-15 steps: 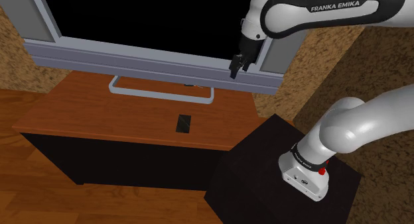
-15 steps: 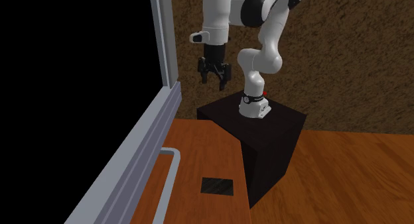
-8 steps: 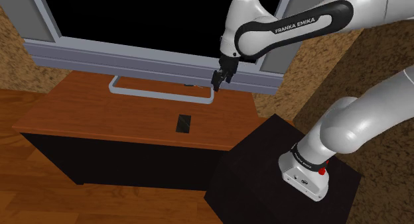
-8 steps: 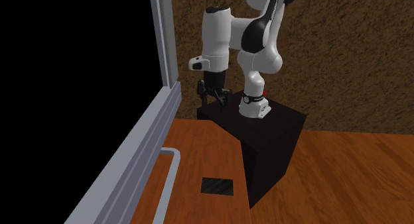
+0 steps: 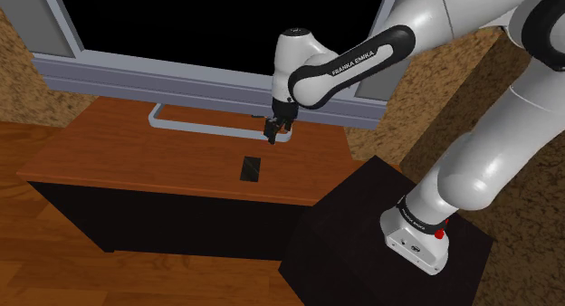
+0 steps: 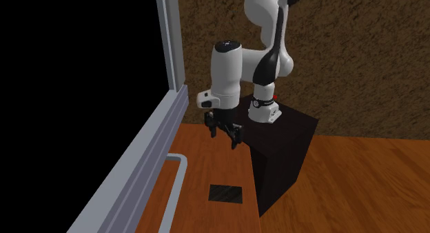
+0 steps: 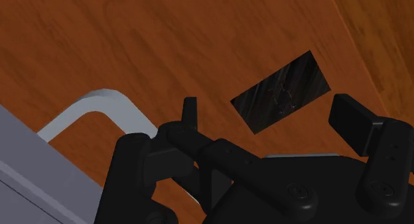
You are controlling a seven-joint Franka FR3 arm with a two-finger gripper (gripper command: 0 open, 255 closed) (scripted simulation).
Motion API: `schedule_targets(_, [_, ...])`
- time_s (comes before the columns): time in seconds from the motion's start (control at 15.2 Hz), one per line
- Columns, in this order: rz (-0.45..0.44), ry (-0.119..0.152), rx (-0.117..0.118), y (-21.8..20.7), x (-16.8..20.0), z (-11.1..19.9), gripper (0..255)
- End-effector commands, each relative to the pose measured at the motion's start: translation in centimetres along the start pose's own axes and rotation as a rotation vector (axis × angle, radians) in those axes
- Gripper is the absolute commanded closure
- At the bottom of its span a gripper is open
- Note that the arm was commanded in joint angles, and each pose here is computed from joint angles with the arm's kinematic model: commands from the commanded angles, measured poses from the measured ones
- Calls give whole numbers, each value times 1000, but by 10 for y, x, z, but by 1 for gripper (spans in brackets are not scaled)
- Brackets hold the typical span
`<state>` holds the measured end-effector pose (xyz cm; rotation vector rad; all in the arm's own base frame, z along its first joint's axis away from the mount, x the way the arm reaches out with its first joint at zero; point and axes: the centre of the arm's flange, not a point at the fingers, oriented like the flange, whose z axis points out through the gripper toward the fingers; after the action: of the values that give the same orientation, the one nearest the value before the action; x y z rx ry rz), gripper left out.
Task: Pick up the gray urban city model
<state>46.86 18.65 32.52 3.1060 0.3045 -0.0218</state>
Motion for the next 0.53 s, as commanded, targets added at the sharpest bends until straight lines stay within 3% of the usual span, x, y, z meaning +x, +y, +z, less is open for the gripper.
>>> schedule_targets(0.0, [-12,-6,-1,-12,11,25,0])
schedule_targets(0.46, [-54,-30,-8,-57,49,98,0])
